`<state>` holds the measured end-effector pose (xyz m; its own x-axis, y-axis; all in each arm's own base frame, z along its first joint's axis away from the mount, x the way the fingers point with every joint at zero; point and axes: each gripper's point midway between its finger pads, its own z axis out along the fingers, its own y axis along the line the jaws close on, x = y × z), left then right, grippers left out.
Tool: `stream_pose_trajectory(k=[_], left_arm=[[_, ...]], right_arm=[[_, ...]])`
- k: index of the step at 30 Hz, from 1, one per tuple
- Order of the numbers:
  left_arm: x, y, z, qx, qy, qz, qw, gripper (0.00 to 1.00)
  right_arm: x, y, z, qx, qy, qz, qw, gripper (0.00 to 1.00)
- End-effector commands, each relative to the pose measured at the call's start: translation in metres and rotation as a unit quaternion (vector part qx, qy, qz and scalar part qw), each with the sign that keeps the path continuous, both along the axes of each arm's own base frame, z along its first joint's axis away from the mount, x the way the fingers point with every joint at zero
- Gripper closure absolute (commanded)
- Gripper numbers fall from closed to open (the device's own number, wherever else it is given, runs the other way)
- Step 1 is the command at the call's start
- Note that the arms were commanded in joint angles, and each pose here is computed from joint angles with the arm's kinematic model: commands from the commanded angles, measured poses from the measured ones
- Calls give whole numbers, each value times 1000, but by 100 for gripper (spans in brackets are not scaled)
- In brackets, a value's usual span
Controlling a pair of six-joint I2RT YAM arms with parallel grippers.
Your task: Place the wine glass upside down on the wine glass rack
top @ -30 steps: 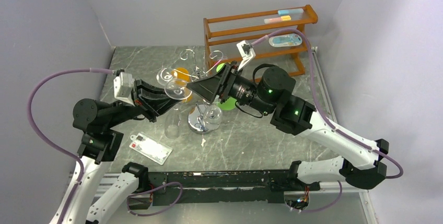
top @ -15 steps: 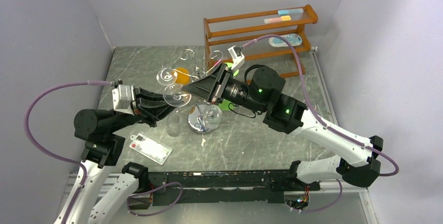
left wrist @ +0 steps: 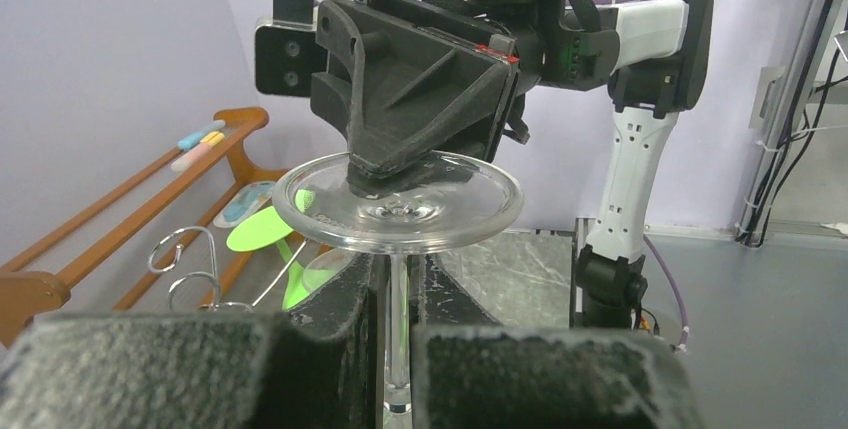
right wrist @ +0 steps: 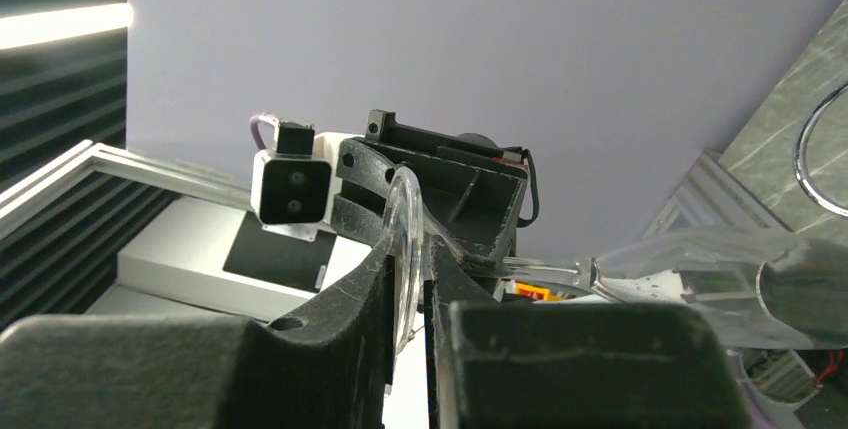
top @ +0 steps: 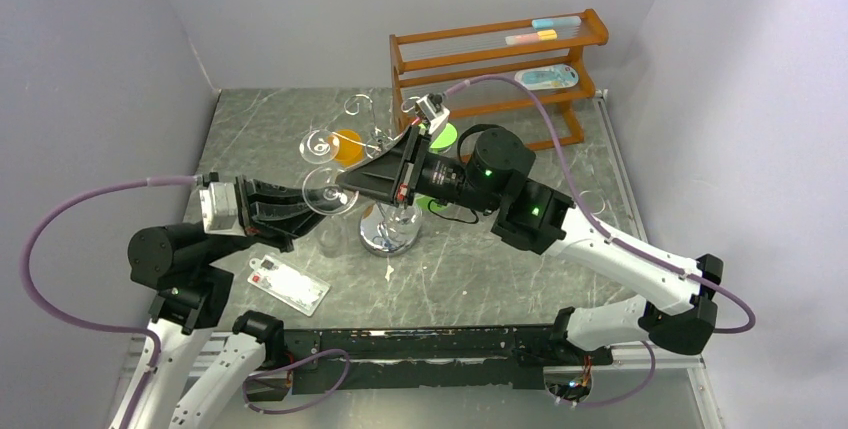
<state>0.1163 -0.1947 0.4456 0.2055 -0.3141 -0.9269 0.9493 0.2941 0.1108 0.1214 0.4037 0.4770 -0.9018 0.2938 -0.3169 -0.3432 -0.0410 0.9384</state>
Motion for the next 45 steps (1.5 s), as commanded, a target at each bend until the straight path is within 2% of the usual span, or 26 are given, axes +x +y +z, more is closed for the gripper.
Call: stream_pose_trajectory(k=[1, 4, 9, 13, 24, 25, 27, 28, 31, 36, 39, 41, 45], left_arm=[[5, 0, -8, 10, 5, 11, 1000, 95], [7, 1, -10, 12, 10, 21, 1000, 90], [15, 4, -23, 23, 22, 44, 999, 68], [18, 3, -32, 34, 26, 44, 998, 61], [13, 2, -60, 87, 43, 36, 995, 72], [11, 3, -62, 88, 41, 34, 995, 75], [9, 3, -63, 85, 43, 32, 995, 89], [9, 3, -63, 82, 46, 32, 995, 94], [12, 4, -64, 77, 64, 39, 994, 95], [8, 3, -70, 81, 93, 27, 992, 95], [4, 3, -77, 87, 105, 23, 990, 95], [3, 4, -83, 95, 112, 25, 989, 95], [-1, 3, -100, 113, 131, 12, 985, 95]], right_arm=[[-19, 1, 14, 32, 7, 49, 998, 87], [-19, 0, 19, 35, 2, 48, 998, 99], [-20, -9, 36, 52, -11, 37, 998, 100], [-27, -14, 46, 62, -19, 50, 997, 100], [-27, -23, 42, 63, -21, 38, 997, 100], [-26, -23, 42, 62, -22, 36, 997, 100], [-27, -22, 40, 62, -21, 38, 997, 100], [-26, -21, 38, 60, -20, 37, 997, 98], [-22, -20, 30, 52, -16, 28, 998, 70], [-1, -24, 11, 6, -53, -40, 998, 38], [18, -33, -10, -50, -69, -97, 992, 25], [36, -46, -20, -87, -83, -156, 980, 20], [61, -82, -26, -123, -106, -255, 953, 19]])
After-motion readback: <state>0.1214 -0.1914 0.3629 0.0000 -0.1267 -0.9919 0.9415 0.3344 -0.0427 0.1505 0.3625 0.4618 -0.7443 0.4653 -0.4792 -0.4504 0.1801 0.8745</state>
